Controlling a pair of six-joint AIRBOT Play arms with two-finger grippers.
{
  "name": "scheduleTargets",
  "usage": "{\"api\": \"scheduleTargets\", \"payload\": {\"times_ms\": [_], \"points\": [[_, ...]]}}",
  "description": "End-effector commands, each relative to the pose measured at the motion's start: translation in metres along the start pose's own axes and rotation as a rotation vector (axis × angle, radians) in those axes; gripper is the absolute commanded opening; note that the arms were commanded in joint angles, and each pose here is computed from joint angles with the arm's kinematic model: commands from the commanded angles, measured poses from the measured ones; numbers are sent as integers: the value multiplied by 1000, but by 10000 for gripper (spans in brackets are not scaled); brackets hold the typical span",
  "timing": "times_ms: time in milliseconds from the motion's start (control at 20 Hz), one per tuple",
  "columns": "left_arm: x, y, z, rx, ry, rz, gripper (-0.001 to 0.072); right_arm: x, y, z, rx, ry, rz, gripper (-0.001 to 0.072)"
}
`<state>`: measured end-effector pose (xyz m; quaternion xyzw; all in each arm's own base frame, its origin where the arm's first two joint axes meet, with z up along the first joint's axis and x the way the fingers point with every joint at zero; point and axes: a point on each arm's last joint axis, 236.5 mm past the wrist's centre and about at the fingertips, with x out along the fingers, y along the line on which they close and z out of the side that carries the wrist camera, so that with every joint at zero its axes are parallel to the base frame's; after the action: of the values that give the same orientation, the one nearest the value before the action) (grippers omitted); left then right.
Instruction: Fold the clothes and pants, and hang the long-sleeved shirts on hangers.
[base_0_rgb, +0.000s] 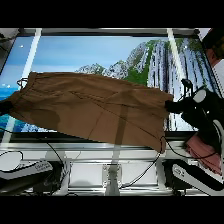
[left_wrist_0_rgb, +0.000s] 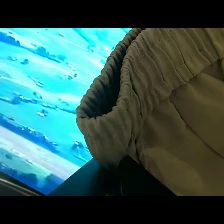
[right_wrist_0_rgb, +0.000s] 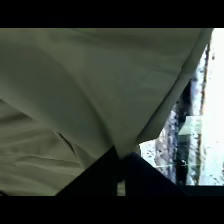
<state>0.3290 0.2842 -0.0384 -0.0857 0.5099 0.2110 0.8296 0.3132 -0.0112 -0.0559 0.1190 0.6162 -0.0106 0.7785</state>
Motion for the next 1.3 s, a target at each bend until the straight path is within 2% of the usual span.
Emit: {"api": "scheduleTargets", "payload": {"times_ms": [0, 100, 250, 400, 700, 1000, 1050, 1150, 1250], "points": [[1, -1, -1, -5, 3, -5, 42, 6, -7, 2, 26, -78, -20, 487], [1, -1, -1, -5, 3, -5, 42, -3, -18, 27, 87, -171, -41, 508], [1, -1, -1, -5, 2, -4, 42, -24, -63, 66, 294, -322, -63, 505], [1, -1, -1, -6, 2, -5, 42, -17, -101, 77, 505, -306, 19, 506], [1, -12, 4, -61, -16, -53, 42, 47, -75, 91, 485, -111, 341, 506], [5, -26, 8, -131, -27, -115, 42, 81, -64, 125, 422, -67, 371, 502], [5, -27, 8, -136, -29, -120, 42, 83, -59, 131, 394, -69, 364, 433], [5, -27, 8, -136, -28, -119, 42, 85, -52, 137, 326, -66, 336, 207], [7, -26, 8, -137, -30, -118, 42, 82, -46, 142, 284, -72, 323, 12]]}}
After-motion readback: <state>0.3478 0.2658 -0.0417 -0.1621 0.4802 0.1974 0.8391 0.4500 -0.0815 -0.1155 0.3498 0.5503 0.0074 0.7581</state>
